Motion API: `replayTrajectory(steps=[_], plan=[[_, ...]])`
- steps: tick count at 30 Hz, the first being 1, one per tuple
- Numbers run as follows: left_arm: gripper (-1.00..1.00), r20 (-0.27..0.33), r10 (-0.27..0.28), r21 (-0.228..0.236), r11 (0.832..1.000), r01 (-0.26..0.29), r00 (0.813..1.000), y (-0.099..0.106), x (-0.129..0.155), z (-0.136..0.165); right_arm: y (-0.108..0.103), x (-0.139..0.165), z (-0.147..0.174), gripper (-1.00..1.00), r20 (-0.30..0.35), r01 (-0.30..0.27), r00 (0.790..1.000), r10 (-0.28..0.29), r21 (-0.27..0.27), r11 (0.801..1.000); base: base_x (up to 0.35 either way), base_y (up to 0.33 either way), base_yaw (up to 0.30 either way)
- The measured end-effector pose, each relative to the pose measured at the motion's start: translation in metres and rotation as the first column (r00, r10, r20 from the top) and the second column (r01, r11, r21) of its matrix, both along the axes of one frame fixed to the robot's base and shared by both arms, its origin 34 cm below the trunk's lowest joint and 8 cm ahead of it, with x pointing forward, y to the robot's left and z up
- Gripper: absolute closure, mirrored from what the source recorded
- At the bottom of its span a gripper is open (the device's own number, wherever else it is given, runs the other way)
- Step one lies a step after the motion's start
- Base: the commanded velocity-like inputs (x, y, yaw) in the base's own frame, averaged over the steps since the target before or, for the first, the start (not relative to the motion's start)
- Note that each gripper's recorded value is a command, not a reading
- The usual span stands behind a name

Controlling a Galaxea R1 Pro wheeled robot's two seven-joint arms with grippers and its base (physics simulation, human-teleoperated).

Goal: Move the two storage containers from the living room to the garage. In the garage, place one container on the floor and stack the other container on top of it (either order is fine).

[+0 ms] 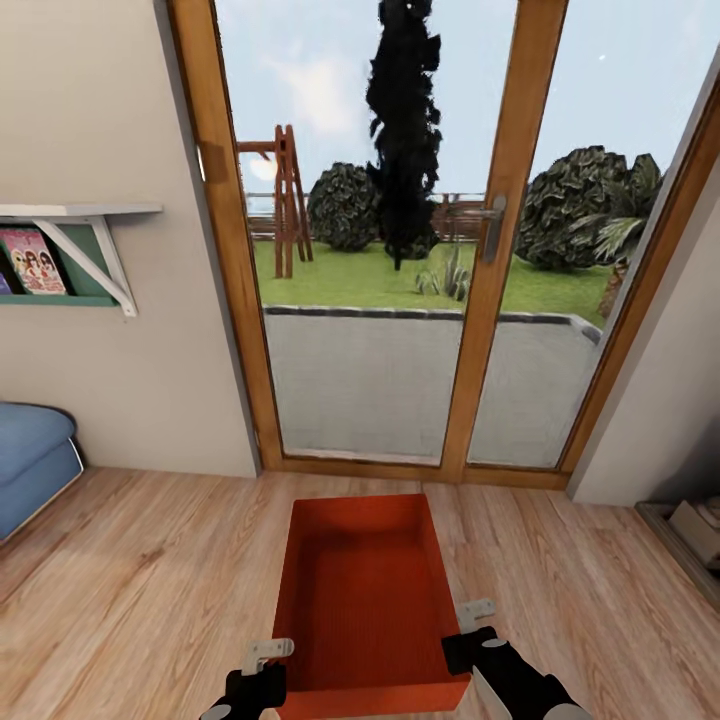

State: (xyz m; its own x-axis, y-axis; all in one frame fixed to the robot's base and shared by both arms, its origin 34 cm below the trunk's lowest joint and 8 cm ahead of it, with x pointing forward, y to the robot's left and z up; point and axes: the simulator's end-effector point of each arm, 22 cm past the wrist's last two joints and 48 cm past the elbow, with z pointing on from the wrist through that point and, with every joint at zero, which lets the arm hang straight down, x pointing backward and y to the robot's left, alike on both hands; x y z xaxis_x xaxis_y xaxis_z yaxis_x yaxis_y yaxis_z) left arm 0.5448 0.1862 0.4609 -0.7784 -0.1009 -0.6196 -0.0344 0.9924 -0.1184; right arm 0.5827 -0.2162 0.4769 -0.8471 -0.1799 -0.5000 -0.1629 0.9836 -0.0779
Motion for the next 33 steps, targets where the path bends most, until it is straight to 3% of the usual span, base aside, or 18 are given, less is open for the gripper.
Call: replayTrajectory(steps=[33], plan=[[1.0, 0.001, -0.001, 0.001, 1.0, 0.001, 1.0, 0.001, 0.005, 0.05, 0.001, 0.005, 0.05, 1.0, 0.002, 0.0, 1.0, 0.0, 0.002, 1.0, 0.0, 0.0, 0.0]])
